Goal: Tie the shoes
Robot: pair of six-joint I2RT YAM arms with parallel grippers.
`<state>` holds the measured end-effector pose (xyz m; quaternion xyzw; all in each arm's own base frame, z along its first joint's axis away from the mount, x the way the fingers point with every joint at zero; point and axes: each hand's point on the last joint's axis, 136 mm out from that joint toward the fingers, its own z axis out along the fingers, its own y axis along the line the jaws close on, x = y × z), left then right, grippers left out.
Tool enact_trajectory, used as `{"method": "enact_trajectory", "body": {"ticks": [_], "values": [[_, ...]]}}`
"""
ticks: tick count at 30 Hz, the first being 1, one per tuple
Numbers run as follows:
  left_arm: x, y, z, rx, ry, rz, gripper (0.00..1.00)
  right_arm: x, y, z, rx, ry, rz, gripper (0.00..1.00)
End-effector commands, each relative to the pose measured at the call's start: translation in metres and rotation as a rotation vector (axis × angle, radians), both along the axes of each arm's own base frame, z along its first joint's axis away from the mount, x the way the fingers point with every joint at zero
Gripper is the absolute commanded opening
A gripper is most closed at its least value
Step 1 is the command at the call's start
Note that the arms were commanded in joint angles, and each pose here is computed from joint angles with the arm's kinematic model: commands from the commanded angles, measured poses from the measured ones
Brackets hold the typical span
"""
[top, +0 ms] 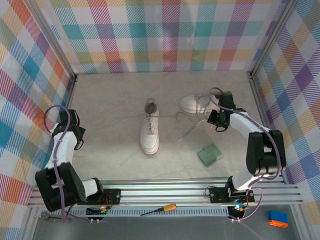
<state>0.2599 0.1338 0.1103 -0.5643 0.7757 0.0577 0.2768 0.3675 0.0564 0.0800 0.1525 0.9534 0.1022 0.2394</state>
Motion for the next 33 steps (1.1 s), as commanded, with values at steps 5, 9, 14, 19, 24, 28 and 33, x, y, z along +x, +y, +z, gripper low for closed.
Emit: {"method": "enact_trajectory", "body": {"ticks": [5, 9, 14, 19, 24, 28, 33], "values": [[0.019, -0.069, 0.113, 0.060, -0.343, -0.353, 0.00, -0.049, 0.078, 0.098, 0.071, -0.230, 0.288, 0.00], [0.027, -0.113, 0.157, 0.054, -0.500, -0.560, 0.00, -0.084, 0.130, 0.132, 0.236, -0.278, 0.504, 0.00], [0.025, -0.147, 0.199, 0.029, -0.616, -0.722, 0.00, -0.126, 0.188, 0.164, 0.384, -0.291, 0.713, 0.00], [0.014, -0.155, 0.227, 0.054, -0.680, -0.780, 0.00, -0.140, 0.237, 0.181, 0.454, -0.288, 0.798, 0.00], [0.011, -0.167, 0.234, 0.032, -0.710, -0.847, 0.00, -0.137, 0.283, 0.164, 0.429, -0.178, 0.821, 0.00], [0.006, -0.168, 0.238, 0.051, -0.722, -0.867, 0.00, -0.129, 0.321, 0.160, 0.461, -0.128, 0.844, 0.00], [0.003, -0.171, 0.241, 0.054, -0.736, -0.890, 0.00, -0.103, 0.355, 0.162, 0.473, -0.129, 0.835, 0.02]]}}
